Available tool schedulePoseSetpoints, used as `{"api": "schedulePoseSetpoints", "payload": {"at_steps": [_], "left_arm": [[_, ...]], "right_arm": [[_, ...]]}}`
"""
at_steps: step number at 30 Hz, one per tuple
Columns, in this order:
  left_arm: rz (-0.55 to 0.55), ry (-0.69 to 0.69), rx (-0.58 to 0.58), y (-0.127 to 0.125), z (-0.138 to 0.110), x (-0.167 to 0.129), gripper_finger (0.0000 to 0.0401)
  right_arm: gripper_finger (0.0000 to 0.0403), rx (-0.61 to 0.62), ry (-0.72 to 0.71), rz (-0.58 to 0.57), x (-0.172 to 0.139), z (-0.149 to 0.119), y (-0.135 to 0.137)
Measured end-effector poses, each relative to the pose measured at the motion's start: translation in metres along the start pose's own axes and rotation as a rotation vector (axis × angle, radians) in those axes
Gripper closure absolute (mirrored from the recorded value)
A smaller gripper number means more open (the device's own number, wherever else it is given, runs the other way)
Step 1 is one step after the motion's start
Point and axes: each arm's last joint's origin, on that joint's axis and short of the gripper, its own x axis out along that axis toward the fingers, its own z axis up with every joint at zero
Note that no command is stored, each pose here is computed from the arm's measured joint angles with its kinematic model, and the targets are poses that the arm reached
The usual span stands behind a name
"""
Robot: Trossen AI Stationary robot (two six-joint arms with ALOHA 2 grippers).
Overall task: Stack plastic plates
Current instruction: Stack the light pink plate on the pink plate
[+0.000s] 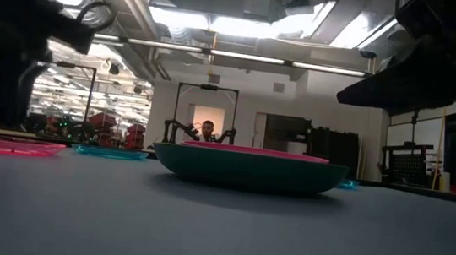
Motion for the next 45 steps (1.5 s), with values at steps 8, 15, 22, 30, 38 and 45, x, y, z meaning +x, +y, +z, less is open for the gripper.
{"api": "schedulePoseSetpoints", "payload": {"at_steps": [8, 15, 22, 30, 38, 45], "left_arm": [[0.133, 0.075, -0.021, 0.002, -0.009, 0.025, 0.0222], [0.22, 0.071, -0.029, 0.002, -0.012, 0.038, 0.0227], [0.225, 0.078, -0.039, 0.001, -0.012, 0.041, 0.0275], [0.272, 0.045, -0.026, 0.004, -0.013, 0.043, 0.0356], [0.279, 0.026, 0.002, 0.004, -0.012, 0.042, 0.0397], [0.278, 0.013, 0.09, -0.002, -0.003, 0.031, 0.04]], "right_arm": [[0.0295, 0.002, -0.001, 0.0, 0.0, 0.0, 0.0], [0.0295, 0.005, -0.004, 0.0, 0.0, 0.001, 0.0], [0.0295, 0.009, -0.009, 0.002, 0.0, 0.001, 0.0], [0.0295, 0.014, -0.017, 0.003, 0.0, 0.002, 0.0], [0.0295, 0.019, -0.024, 0.005, 0.0, 0.003, 0.001], [0.0295, 0.028, -0.029, 0.006, 0.0, 0.003, 0.001]]}}
